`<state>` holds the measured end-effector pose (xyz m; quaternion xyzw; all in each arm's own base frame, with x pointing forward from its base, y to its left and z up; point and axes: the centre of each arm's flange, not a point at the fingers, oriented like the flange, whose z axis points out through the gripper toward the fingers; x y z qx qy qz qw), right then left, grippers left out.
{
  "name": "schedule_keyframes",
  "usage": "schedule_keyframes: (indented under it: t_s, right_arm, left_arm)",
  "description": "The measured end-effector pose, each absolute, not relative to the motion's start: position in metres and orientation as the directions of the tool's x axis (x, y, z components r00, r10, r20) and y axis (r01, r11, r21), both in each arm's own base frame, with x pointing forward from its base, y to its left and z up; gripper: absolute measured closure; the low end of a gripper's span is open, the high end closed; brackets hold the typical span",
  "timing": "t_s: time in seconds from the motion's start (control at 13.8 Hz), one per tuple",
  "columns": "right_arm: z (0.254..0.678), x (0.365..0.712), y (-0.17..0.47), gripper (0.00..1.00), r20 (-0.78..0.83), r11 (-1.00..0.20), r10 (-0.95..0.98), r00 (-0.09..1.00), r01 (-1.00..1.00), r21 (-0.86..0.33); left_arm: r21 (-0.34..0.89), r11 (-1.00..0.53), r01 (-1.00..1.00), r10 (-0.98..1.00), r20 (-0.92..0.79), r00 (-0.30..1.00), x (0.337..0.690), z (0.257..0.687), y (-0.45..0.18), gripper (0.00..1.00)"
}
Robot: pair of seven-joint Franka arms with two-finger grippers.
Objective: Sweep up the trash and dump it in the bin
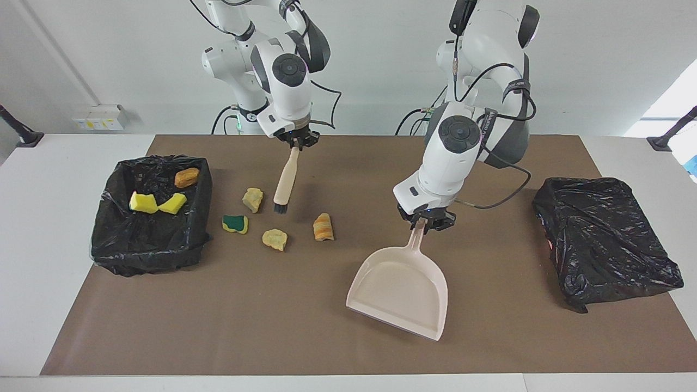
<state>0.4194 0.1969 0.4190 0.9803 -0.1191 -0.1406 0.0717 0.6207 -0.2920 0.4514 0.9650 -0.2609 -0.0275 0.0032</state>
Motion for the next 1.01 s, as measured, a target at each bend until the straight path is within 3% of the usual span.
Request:
schedule_keyframes:
  t_s: [0.58,0.8,1.01]
  right_arm:
    - [0.36,0.433,0.071,0.74,-0.237,-0.944,-0.263,0.935,-0.199,0.263]
    - [0.344,0.43,0.068,0.74,-0.222,-0.951,-0.239,0.945,-0.183,0.248]
    - [0.337,0.432,0.1,0.74,-0.207,-0.966,-0.18,0.962,-0.134,0.22]
  left_arm:
    - [0.066,-0.509,-0.858,-0.842,-0.246,0.481,0.522,0.451,-0.234,0.69]
    - [0.099,-0.346,-0.933,-0.921,-0.227,0.317,0.511,0.443,-0.23,0.69]
    - [0.038,-0.241,-0.97,-0.961,-0.147,0.233,0.509,0.428,-0.235,0.69]
